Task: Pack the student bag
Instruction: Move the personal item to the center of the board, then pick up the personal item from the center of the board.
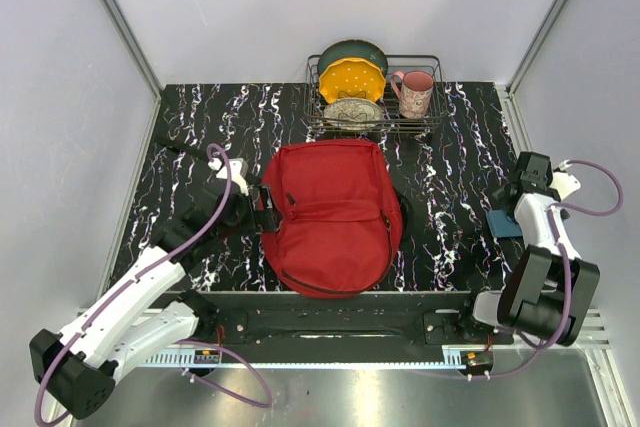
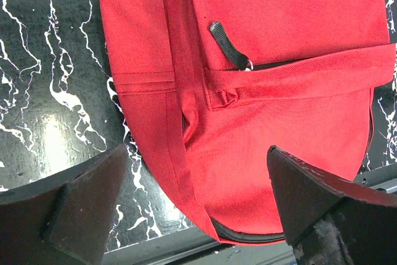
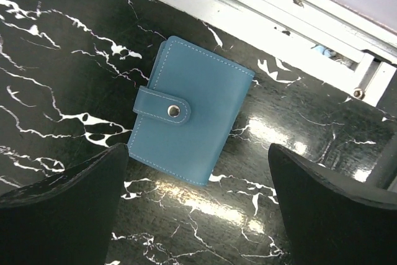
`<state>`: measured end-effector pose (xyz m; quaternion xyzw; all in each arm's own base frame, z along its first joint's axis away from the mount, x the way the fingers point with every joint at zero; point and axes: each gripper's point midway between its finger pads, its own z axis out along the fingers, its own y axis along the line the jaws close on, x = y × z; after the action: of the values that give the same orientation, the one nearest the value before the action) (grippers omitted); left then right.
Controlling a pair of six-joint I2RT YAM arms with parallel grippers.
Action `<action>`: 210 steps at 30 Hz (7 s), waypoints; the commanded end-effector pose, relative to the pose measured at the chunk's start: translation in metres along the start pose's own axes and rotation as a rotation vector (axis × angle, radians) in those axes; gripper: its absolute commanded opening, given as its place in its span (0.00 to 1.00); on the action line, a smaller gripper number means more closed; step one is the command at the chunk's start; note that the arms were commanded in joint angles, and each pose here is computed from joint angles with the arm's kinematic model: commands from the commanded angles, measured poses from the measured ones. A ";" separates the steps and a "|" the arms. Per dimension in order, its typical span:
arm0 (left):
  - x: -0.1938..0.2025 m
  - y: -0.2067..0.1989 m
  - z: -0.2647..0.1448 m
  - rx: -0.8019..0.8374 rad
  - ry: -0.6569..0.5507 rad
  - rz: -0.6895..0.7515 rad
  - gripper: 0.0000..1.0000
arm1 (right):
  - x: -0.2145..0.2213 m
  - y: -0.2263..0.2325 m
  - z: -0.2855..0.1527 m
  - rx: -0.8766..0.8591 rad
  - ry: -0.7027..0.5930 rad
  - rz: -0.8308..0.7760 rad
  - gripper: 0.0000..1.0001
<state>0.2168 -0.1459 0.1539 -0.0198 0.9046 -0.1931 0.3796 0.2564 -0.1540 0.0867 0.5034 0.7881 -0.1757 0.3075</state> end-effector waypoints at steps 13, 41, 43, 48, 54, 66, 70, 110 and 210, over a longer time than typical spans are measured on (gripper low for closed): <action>-0.023 -0.012 -0.020 0.046 -0.068 -0.012 0.99 | 0.053 0.071 0.024 -0.346 0.221 -0.077 1.00; -0.019 -0.014 -0.030 0.082 -0.086 -0.056 0.99 | 0.007 0.074 -0.018 -0.378 0.105 -0.031 0.94; -0.017 -0.012 -0.031 0.078 -0.087 -0.053 0.99 | -0.016 0.063 -0.018 -0.310 0.026 0.007 0.95; -0.020 -0.013 -0.034 0.080 -0.085 -0.040 0.99 | -0.038 0.050 0.001 -0.195 -0.019 0.050 0.95; -0.026 -0.015 -0.036 0.082 -0.099 -0.024 0.99 | -0.047 0.060 0.038 -0.129 0.010 0.006 0.98; -0.024 -0.014 -0.029 0.061 -0.073 -0.014 0.99 | -0.019 0.081 0.072 -0.174 0.117 -0.048 0.95; -0.025 -0.015 -0.028 0.056 -0.065 -0.007 0.99 | -0.011 0.089 0.077 -0.219 0.147 -0.083 0.86; -0.080 -0.094 -0.038 0.349 -0.171 0.007 0.99 | 0.096 0.112 0.014 -0.449 0.395 -0.342 0.45; -0.034 -0.349 0.161 0.679 0.136 0.160 0.99 | 0.016 0.099 -0.102 -0.897 0.301 0.103 0.00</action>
<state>0.3046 -0.5359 0.1178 0.1832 0.8484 -0.4477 0.2150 0.3084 -0.0347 0.1208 0.3856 0.8032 0.2890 0.3502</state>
